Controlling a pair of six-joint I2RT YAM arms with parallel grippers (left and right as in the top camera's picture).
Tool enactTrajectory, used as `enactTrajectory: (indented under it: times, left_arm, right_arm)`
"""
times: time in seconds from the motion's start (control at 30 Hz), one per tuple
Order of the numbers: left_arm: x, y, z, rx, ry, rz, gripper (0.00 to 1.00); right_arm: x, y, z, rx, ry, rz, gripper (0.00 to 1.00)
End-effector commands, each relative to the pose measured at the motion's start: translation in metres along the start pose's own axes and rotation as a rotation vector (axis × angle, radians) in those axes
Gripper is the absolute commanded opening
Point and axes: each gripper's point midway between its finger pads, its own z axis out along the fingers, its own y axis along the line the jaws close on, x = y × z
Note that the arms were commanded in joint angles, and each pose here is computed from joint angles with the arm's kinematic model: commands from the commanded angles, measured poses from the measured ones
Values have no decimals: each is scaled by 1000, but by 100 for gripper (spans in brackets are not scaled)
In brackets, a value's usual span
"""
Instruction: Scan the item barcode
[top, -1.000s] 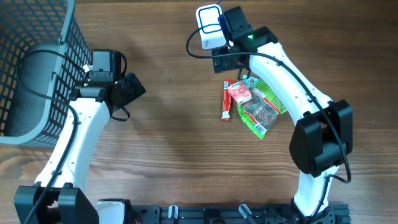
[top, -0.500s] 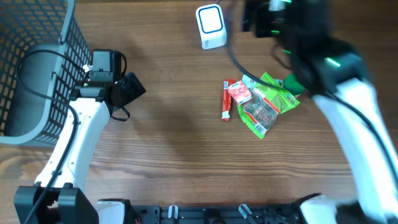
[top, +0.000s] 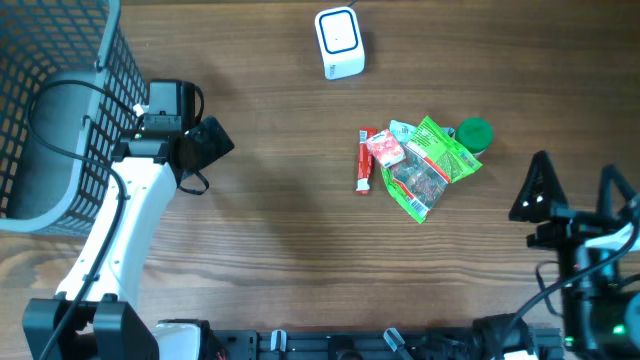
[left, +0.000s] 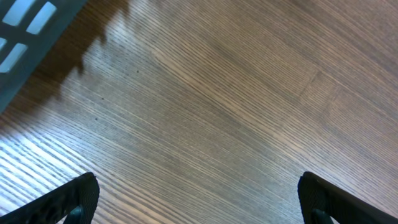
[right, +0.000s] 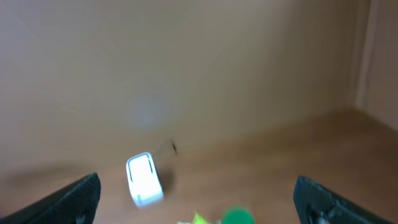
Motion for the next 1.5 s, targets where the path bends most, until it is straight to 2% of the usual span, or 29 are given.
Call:
enactTrajectory:
  times: [0.0, 0.07, 0.17, 0.27, 0.37, 0.5, 1.1, 1.17, 1.3, 1.47]
  left_arm:
    - [-6, -1, -4, 3, -20, -2, 100]
    - [-6, -1, -4, 3, -20, -2, 100]
    - [-6, -1, -4, 3, -20, -3, 100]
    - [-6, -1, -4, 3, -20, -2, 100]
    - [-6, -1, -4, 3, -20, -2, 100]
    - [-6, -1, -4, 3, -20, -2, 100]
    - [-6, -1, -5, 5, -24, -3, 100]
    - [-14, -3, -28, 51, -85, -14, 100]
    - [-35, 4, -132, 230, -357, -61, 100]
    - [-16, 47, -269, 475, -728, -137, 100]
  right_arm:
    - [19, 4, 0, -140, -230, 25, 100]
    - [35, 6, 0, -213, -338, 18, 100]
    - [78, -5, 8, -234, -356, 9, 99]
    - [113, -15, 22, -206, -280, -7, 100]
    - [157, -10, 31, -262, -181, -120, 100]
    - [214, -23, 38, -232, 44, -161, 100]
    - [213, -23, 38, -232, 44, -159, 100]
    - [213, -23, 38, -232, 44, -159, 100]
    - [213, -23, 38, -232, 44, -159, 100]
    - [213, -23, 38, -232, 44, -159, 100]
